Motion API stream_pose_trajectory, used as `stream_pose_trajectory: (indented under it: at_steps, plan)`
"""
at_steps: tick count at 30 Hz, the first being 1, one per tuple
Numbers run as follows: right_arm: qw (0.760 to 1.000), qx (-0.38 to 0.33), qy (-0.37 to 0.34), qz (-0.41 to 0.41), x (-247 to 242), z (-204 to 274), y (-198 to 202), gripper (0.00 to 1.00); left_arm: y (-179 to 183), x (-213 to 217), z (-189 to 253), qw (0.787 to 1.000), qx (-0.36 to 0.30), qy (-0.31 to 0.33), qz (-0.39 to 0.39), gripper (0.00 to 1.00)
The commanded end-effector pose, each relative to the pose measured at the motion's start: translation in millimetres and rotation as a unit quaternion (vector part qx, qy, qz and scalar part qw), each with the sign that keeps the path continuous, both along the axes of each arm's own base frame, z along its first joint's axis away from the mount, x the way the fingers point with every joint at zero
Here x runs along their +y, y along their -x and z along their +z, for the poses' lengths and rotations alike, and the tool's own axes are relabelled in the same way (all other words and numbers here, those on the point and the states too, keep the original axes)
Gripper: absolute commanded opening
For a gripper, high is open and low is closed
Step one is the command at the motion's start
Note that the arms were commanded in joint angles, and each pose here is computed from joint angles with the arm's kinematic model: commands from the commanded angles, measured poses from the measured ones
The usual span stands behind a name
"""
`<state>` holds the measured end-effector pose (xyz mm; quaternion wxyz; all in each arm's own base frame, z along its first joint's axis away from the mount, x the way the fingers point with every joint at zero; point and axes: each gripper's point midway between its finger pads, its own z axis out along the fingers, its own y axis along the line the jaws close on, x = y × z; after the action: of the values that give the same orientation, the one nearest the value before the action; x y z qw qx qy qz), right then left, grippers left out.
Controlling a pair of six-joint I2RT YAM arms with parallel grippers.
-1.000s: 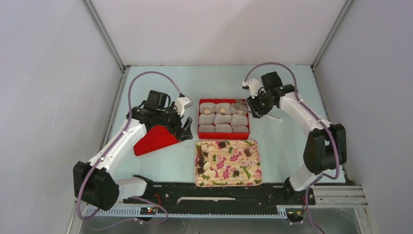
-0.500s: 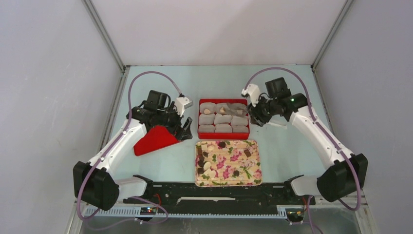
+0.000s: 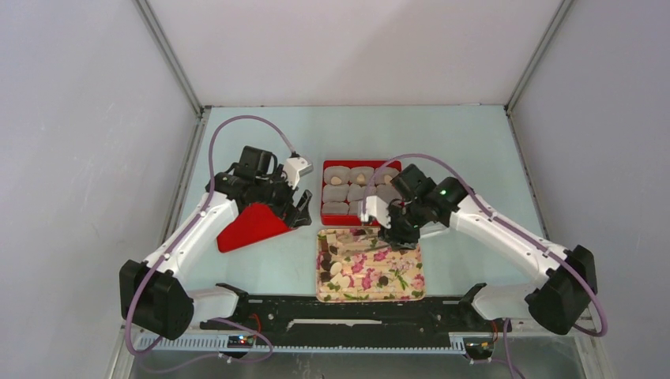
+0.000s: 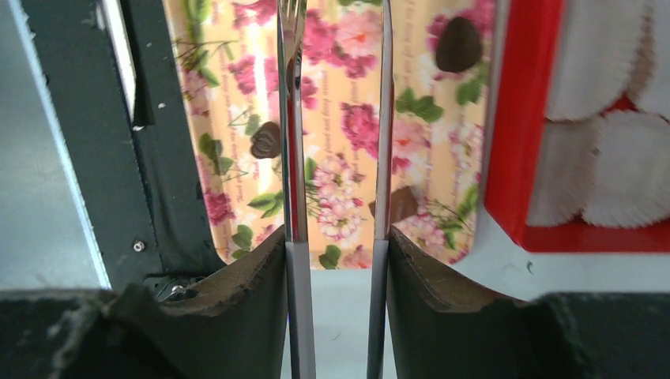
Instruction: Pack the chocolate
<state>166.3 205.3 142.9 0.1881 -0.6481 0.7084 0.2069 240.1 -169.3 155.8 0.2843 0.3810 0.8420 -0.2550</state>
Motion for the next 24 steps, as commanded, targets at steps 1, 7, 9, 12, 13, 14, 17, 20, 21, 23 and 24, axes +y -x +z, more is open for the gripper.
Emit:
stream_pose_trajectory:
  at_steps: [1, 7, 9, 12, 13, 14, 17, 20, 21, 23, 24]
  plan:
    - [0.997, 0.011, 0.032, 0.069, 6, -11, 20, 0.46, -13, -2, 25, 0.999, -0.05, 0.002, -0.006, 1.0]
    - [0.996, 0.0, 0.044, 0.077, 13, -18, 17, 0.46, -14, -2, 24, 0.999, -0.051, 0.001, -0.006, 1.0]
    - [0.996, -0.002, 0.05, 0.075, 14, -22, 14, 0.46, -14, -2, 24, 0.999, -0.052, 0.001, -0.006, 1.0]
    - [0.996, -0.007, 0.059, 0.07, 15, -27, 8, 0.46, -13, -2, 23, 0.999, -0.05, 0.001, -0.006, 1.0]
    - [0.996, -0.01, 0.059, 0.068, 16, -28, 6, 0.46, -13, -1, 22, 0.999, -0.051, 0.001, -0.006, 1.0]
    - [0.996, -0.017, 0.06, 0.061, 19, -30, 1, 0.46, -13, -1, 21, 0.999, -0.051, 0.001, -0.006, 1.0]
    - [0.996, -0.022, 0.071, 0.058, 23, -36, -6, 0.46, -13, -1, 21, 0.999, -0.052, 0.001, -0.006, 1.0]
    - [0.994, -0.011, 0.074, 0.073, 26, -40, -2, 0.47, -14, -1, 22, 0.999, -0.054, -0.001, -0.004, 1.0]
    - [0.994, -0.007, 0.075, 0.083, 27, -41, 3, 0.48, -13, 0, 22, 0.999, -0.054, -0.001, -0.005, 1.0]
    - [0.992, -0.003, 0.077, 0.098, 30, -42, 9, 0.48, -13, 0, 22, 0.999, -0.054, -0.002, -0.005, 1.0]
    - [0.992, -0.002, 0.079, 0.102, 30, -43, 11, 0.48, -13, 0, 21, 0.998, -0.055, -0.002, -0.005, 1.0]
